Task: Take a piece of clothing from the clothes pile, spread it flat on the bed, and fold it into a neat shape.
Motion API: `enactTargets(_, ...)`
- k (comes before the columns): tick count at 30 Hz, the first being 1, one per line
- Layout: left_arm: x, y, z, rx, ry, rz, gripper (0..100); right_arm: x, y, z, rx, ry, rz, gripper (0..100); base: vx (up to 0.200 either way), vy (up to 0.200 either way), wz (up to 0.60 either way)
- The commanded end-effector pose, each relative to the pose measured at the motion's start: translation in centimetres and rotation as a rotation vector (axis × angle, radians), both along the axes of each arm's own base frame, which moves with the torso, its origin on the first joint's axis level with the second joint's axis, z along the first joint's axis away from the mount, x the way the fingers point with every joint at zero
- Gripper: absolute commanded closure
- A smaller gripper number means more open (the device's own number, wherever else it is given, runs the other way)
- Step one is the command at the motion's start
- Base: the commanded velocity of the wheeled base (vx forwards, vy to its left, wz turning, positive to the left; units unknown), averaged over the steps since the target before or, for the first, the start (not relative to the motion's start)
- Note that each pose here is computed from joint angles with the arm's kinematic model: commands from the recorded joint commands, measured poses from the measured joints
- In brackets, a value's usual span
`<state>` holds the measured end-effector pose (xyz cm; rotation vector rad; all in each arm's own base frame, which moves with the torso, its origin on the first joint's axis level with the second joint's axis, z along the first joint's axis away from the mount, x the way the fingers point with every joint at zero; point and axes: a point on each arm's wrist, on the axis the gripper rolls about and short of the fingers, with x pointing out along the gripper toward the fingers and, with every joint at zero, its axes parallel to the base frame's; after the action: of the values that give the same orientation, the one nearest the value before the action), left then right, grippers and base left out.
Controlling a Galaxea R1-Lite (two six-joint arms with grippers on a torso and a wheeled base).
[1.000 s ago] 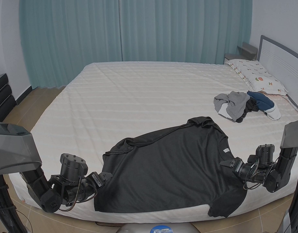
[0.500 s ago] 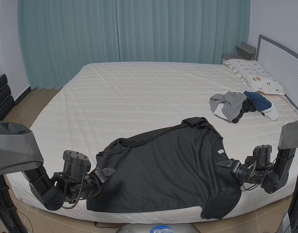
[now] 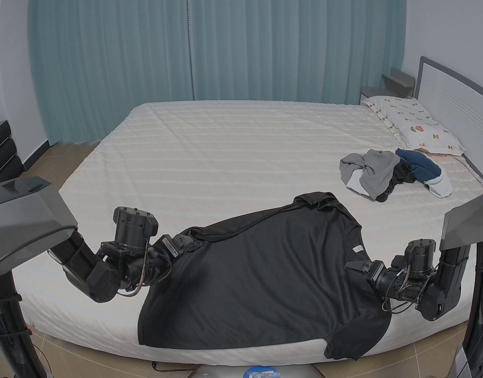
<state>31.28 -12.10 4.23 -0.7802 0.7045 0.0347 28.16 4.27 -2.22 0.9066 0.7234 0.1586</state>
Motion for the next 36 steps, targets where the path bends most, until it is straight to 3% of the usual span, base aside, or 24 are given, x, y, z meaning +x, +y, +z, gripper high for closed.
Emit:
enactTargets(1, 4.0, -0.9, -2.4, 0.072, 0.053, -0.031, 0, -0.4, 0.3, -1.0, 0.004, 0.018, 0.007, 0, 0.0, 0.0, 0.0)
enactTargets(7, 6.2, -1.9, -5.4, 0.152, 0.077, -0.085, 0, -0.7, 0.3, -1.0, 0.005, 0.015, 0.008, 0, 0.0, 0.0, 0.0)
enactTargets(22, 9.8, -2.8, -6.5, 0.136, 0.031, -0.061, 0, -1.0, 0.7, -1.8, -0.022, 0.011, -0.003, 0, 0.0, 0.0, 0.0)
enactTargets(25, 10.7, -2.4, -5.9, 0.088, 0.008, -0.013, 0, -1.0, 0.8, -1.8, -0.022, 0.011, -0.002, 0, 0.0, 0.0, 0.0)
enactTargets(28, 12.6, -1.0, -4.4, 0.0, -0.042, 0.1, 0, -1.1, 0.8, -1.8, -0.022, 0.013, 0.0, 0, 0.0, 0.0, 0.0)
enactTargets(36, 16.2, 2.7, -4.8, -0.004, -0.134, 0.27, 0, -1.1, 0.8, -1.8, -0.022, 0.013, 0.0, 0, 0.0, 0.0, 0.0)
